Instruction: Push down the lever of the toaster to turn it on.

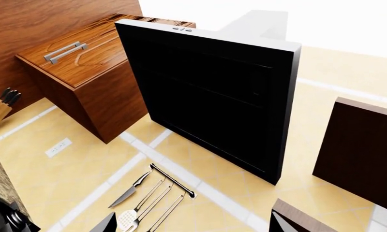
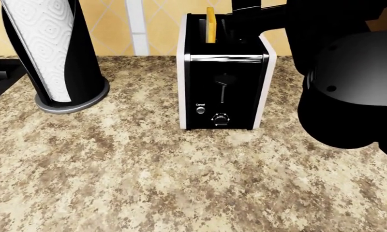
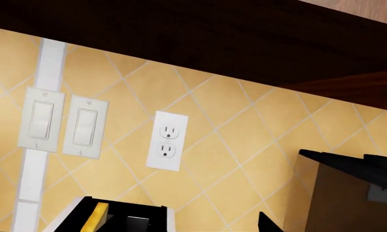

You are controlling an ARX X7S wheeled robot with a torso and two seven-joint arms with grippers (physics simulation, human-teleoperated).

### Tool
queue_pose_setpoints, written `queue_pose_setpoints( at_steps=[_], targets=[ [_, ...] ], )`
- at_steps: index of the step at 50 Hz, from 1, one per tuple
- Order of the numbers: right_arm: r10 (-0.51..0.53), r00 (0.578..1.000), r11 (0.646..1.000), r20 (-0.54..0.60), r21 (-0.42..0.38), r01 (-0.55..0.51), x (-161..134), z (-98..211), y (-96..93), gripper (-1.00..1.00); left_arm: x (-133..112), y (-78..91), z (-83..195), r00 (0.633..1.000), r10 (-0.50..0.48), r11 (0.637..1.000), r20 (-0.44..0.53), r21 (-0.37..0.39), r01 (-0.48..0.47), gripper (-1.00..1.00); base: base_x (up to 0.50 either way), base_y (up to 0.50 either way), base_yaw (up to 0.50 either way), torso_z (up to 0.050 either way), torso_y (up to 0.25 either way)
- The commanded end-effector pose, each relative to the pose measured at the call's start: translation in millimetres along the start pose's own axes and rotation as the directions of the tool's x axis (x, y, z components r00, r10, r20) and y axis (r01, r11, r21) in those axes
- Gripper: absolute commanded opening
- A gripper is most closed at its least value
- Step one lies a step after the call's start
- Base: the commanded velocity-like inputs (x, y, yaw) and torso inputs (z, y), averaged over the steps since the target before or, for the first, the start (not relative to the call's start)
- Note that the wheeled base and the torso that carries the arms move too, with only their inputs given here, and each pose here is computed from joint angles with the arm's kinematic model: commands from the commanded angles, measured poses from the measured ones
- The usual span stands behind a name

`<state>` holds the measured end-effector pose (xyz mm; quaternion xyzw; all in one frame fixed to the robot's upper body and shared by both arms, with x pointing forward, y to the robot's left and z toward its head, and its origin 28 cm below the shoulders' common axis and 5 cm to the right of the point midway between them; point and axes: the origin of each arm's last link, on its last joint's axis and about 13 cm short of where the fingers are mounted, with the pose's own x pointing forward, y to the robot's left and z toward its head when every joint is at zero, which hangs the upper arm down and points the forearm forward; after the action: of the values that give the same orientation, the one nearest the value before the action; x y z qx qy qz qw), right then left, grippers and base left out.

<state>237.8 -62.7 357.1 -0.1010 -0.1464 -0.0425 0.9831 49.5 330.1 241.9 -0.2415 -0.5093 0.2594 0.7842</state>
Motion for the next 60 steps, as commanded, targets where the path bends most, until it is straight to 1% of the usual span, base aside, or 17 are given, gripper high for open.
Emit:
queue_pose_setpoints(
  at_steps=[1,9,16,21,26,30,40,55,60],
  targets=[
    [-0.017,1.0,1.0,0.0,-0.017,0.017,1.9,-2.9,1.4,-1.0,0.1,0.1,0.2,1.0,0.001,1.0,0.001,0.0,-0.001,1.0,0.0,0.0,0.0,0.0,0.0],
    [-0.003,1.0,1.0,-0.016,-0.013,0.002,2.7,-7.7,5.3,-1.0,0.1,0.1,0.2,1.0,0.001,1.0,0.001,0.0,-0.001,1.0,0.0,0.0,0.0,0.0,0.0],
    [0.014,0.999,1.0,-0.033,0.009,-0.014,2.2,-12.4,8.2,-1.0,-0.1,-0.1,0.5,1.0,0.001,1.0,0.001,0.0,-0.001,1.0,0.0,0.0,0.0,0.0,0.0],
    [0.066,0.996,0.997,-0.056,0.038,-0.064,-2.4,-21.7,15.7,-1.0,-0.2,-0.3,0.5,1.0,0.001,1.0,0.0,0.0,-0.001,1.0,0.0,0.0,0.0,0.0,0.0],
    [0.118,0.99,0.992,-0.075,0.045,-0.114,-9.4,-33.6,23.4,-1.0,-0.2,0.1,0.8,1.0,0.004,1.0,0.001,0.0,-0.004,1.0,0.0,0.0,0.0,0.0,0.0],
    [0.141,0.986,0.989,-0.092,0.053,-0.136,-14.2,-43.3,25.9,-1.0,0.0,-0.5,0.5,1.0,0.002,1.0,0.0,0.001,-0.002,1.0,0.0,0.0,0.0,0.0,0.0],
    [0.16,0.98,0.985,-0.119,0.077,-0.151,-18.5,-57.8,28.5,-1.0,0.2,-0.7,0.0,1.0,0.001,1.0,-0.001,0.001,-0.001,1.0,0.0,0.0,0.0,0.0,0.0],
    [0.203,0.966,0.974,-0.16,0.132,-0.183,-17.6,-80.9,42.0,-1.0,-0.3,-0.3,0.0,1.0,0.001,1.0,-0.002,0.001,-0.001,1.0,0.0,0.0,0.0,0.0,0.0],
    [0.214,0.963,0.969,-0.162,0.163,-0.188,-15.7,-85.7,46.1,-1.0,-0.3,-0.1,0.3,1.0,0.002,1.0,-0.002,0.001,-0.002,1.0,0.0,0.0,0.0,0.0,0.0]
  ],
)
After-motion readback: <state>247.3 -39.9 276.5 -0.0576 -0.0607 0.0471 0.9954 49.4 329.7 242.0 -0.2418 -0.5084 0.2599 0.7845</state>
